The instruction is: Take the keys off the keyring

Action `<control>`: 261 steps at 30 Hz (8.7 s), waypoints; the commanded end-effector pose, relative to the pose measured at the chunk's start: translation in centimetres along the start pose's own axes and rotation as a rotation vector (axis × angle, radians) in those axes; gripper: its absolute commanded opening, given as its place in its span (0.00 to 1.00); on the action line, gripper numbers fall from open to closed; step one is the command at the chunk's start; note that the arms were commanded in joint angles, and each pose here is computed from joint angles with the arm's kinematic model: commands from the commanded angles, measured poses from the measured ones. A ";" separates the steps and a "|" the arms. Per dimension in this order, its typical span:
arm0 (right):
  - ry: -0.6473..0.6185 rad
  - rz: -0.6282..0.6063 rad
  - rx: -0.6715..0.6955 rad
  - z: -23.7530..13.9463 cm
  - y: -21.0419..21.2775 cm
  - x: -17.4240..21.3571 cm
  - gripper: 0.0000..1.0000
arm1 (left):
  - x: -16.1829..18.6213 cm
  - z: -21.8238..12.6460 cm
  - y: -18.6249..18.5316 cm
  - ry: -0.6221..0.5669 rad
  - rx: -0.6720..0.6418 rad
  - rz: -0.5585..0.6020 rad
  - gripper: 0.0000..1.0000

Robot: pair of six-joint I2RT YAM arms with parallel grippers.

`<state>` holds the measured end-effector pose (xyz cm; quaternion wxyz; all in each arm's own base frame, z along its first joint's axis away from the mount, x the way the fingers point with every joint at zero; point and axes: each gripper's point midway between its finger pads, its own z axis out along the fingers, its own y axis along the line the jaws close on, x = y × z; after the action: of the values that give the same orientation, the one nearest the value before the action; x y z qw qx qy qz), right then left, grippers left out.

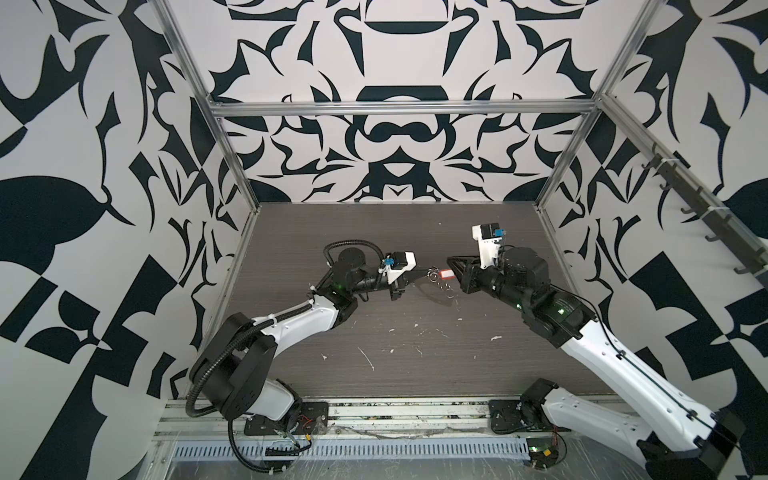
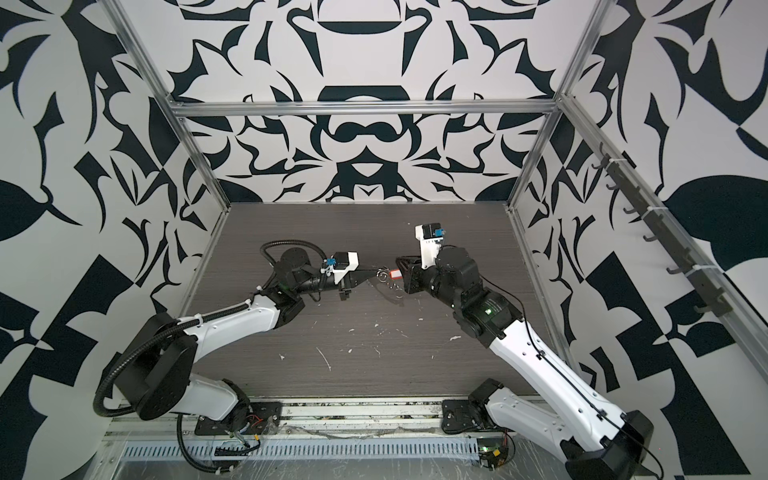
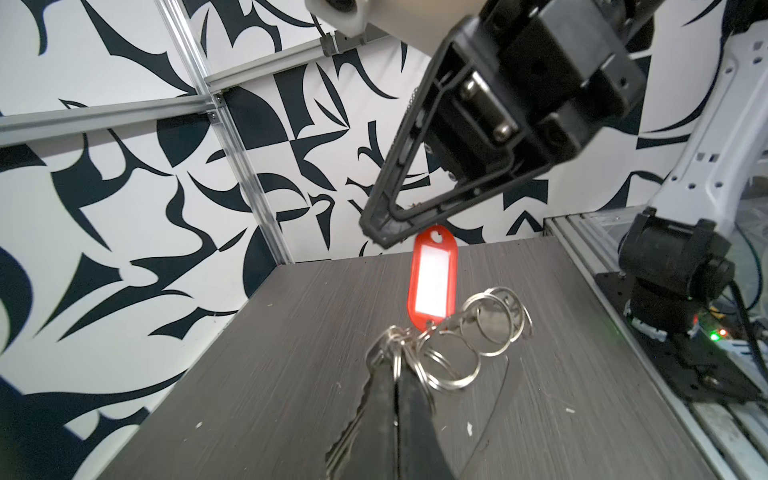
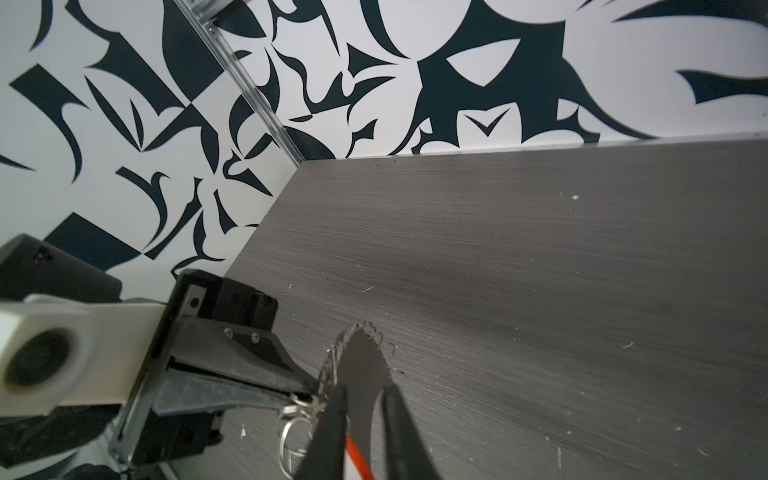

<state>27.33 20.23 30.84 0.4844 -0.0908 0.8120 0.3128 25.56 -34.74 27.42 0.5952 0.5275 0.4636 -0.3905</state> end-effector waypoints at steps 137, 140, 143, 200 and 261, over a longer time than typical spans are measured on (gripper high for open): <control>-0.317 -1.115 -0.374 3.1 9.2 7.0 0.00 | 3.0 -8.2 -5.4 0.380 0.173 0.309 0.24; -0.375 -1.168 -0.341 2.4 9.3 5.9 0.00 | 2.4 -8.3 -4.8 0.354 0.159 0.311 0.24; -0.431 -1.230 -0.287 1.9 9.3 4.9 0.00 | 1.5 -8.0 -4.2 0.318 0.146 0.327 0.22; -0.521 -1.159 -0.265 0.7 9.3 2.3 0.00 | -0.7 -5.4 -2.1 0.167 0.231 0.196 0.30; -0.324 -1.297 -0.432 1.2 8.8 5.3 0.00 | -2.4 -4.3 -1.3 0.113 0.262 0.264 0.24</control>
<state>21.75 28.57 25.48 0.6184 -0.6175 0.4690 0.1279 24.35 -30.74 29.12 0.5583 0.6774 0.3750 -0.2981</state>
